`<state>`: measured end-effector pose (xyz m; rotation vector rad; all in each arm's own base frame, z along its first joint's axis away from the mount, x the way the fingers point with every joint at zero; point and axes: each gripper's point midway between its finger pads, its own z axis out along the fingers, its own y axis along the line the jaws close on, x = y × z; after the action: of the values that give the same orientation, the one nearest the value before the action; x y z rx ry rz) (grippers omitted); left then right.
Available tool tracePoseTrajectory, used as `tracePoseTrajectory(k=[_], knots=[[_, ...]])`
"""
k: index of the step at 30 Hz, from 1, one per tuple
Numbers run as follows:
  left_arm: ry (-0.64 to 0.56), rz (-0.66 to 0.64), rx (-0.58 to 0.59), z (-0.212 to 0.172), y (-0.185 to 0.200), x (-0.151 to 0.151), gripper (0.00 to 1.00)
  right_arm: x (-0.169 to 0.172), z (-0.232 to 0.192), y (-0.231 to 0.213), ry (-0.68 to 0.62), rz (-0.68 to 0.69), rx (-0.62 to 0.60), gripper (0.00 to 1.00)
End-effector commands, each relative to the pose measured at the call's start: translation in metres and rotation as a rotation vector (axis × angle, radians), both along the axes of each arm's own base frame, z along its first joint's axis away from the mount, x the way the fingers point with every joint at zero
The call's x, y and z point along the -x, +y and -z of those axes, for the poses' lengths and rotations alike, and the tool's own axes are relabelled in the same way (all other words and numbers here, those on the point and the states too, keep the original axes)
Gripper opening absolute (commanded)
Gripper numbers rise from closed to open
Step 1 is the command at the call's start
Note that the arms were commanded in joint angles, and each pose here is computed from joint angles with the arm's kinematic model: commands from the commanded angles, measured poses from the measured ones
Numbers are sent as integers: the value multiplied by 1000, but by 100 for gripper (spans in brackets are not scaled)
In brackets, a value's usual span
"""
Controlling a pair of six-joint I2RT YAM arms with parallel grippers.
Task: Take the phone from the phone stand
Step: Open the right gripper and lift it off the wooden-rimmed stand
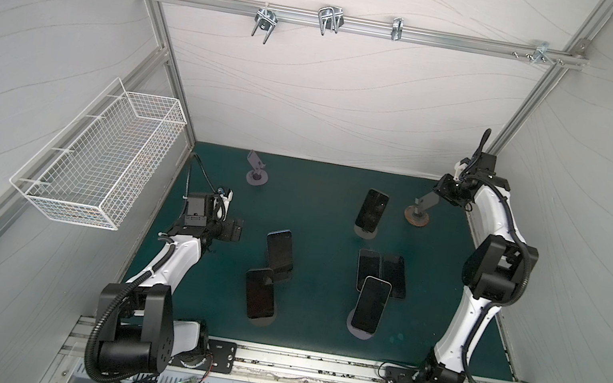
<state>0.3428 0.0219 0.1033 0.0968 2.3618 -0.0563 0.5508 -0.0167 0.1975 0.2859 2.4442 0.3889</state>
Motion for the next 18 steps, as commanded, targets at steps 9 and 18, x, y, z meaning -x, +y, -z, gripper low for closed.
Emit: tracePoseTrajectory(k=[9, 18], knots=[[-65, -11, -23, -12, 5, -2, 96, 56, -88, 27, -199, 17, 298, 80], [-78, -26, -32, -14, 7, -1, 98, 110, -124, 52, -362, 22, 394, 99]])
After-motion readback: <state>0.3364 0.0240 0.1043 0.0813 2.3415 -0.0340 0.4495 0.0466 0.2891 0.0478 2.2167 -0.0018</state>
